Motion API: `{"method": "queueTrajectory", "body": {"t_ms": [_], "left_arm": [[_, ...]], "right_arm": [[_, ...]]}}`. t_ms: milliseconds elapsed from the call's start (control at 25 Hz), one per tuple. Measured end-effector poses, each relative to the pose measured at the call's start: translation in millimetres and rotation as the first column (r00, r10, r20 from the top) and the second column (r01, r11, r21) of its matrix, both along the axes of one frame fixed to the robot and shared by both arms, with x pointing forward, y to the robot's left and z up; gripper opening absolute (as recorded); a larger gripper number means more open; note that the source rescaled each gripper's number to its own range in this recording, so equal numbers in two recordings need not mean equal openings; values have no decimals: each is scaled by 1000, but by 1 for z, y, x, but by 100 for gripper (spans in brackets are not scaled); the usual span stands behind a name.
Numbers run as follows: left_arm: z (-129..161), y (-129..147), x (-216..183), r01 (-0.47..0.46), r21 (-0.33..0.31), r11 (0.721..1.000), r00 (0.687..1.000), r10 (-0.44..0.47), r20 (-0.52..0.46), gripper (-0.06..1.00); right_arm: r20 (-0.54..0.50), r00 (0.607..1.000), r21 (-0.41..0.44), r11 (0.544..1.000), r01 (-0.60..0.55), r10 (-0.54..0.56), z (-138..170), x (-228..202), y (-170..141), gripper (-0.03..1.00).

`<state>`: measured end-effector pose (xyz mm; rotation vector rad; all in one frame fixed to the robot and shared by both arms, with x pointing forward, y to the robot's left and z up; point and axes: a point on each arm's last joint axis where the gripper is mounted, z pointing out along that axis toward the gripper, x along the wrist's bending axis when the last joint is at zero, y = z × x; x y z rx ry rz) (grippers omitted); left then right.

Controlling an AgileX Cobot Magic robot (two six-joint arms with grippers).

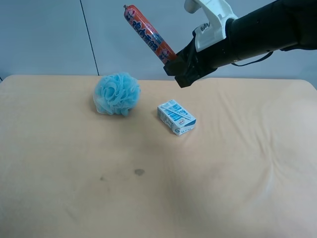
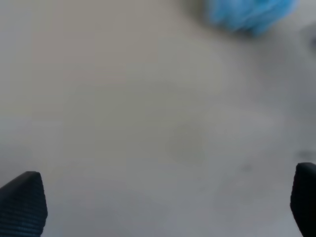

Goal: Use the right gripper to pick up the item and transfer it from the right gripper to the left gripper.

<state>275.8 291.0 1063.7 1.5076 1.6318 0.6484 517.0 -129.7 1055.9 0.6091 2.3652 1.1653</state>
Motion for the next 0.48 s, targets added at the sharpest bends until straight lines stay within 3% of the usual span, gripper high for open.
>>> {"method": "queueTrajectory", "body": {"t_ms": [240, 480], "left_arm": [[14, -14, 14, 129, -81, 988, 983, -117, 143, 100], [19, -27, 50, 241, -83, 967, 958, -224, 177, 100]], "right_arm": [[5, 1000, -2, 1000, 1, -1, 0, 0, 0, 0], [11, 1000, -2, 1000, 8, -8, 0, 1, -1, 0]]}}
